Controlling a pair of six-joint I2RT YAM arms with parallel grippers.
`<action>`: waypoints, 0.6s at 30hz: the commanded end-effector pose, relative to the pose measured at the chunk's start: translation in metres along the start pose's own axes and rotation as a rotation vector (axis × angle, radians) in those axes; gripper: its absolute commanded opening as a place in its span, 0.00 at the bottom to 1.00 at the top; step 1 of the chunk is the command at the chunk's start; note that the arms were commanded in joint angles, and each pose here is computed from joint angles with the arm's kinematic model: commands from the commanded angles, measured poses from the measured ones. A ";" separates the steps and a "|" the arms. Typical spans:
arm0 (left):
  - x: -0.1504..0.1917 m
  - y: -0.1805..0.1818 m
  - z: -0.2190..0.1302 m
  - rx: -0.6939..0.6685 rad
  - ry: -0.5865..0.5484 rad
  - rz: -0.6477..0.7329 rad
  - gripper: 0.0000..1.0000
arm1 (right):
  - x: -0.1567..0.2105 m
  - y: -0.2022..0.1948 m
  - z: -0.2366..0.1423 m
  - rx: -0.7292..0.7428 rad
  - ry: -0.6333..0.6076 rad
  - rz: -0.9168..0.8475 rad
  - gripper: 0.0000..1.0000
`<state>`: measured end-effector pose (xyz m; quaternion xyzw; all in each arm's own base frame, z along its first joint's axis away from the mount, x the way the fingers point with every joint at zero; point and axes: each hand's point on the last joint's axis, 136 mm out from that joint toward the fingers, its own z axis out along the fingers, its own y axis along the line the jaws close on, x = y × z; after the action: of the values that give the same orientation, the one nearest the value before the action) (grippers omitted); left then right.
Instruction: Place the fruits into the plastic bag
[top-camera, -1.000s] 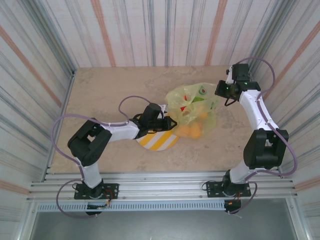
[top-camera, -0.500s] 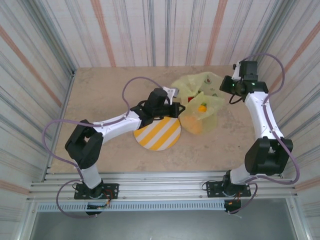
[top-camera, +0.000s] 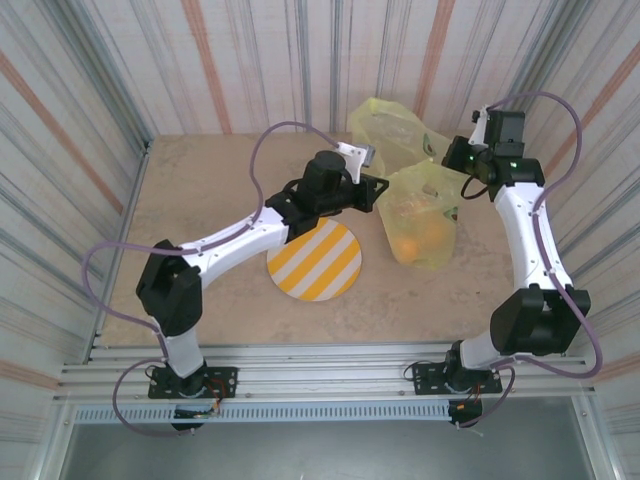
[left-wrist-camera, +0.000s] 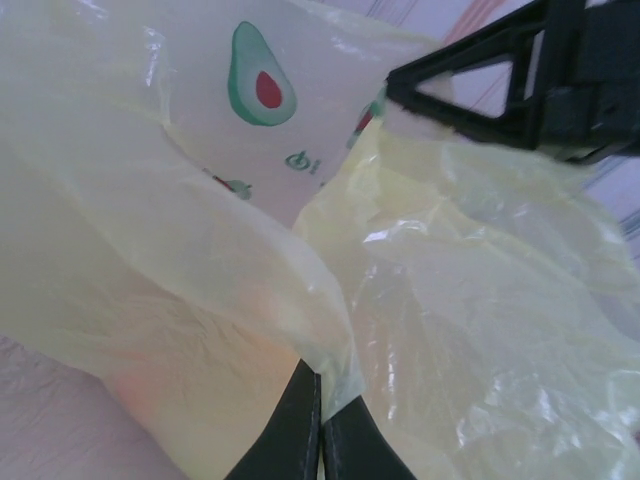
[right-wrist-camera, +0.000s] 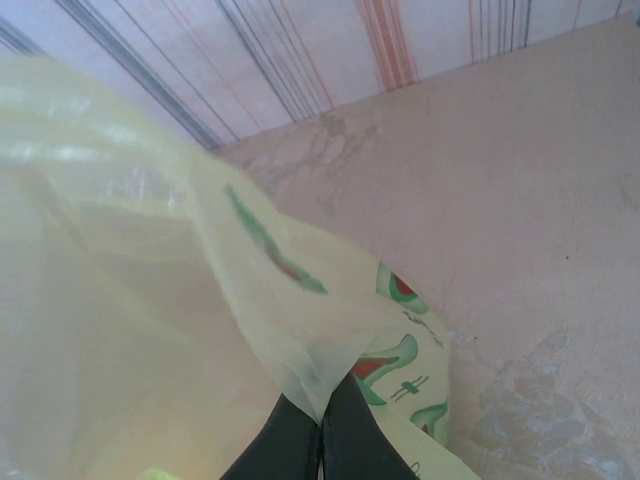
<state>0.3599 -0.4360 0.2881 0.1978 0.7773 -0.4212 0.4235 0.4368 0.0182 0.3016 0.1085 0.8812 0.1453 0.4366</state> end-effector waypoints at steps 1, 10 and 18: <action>0.002 0.027 0.007 -0.069 0.003 0.005 0.00 | -0.013 0.015 0.007 -0.058 -0.027 0.025 0.00; 0.026 0.053 0.001 -0.131 0.023 0.006 0.00 | 0.015 0.024 0.033 -0.101 0.040 0.035 0.00; 0.049 0.065 0.002 -0.139 0.063 -0.019 0.04 | 0.045 0.014 0.051 -0.093 0.116 0.057 0.00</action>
<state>0.3732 -0.4053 0.1978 0.1720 0.8347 -0.3564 0.3830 0.4500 0.0501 0.2494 0.1001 0.8940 0.1926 0.3919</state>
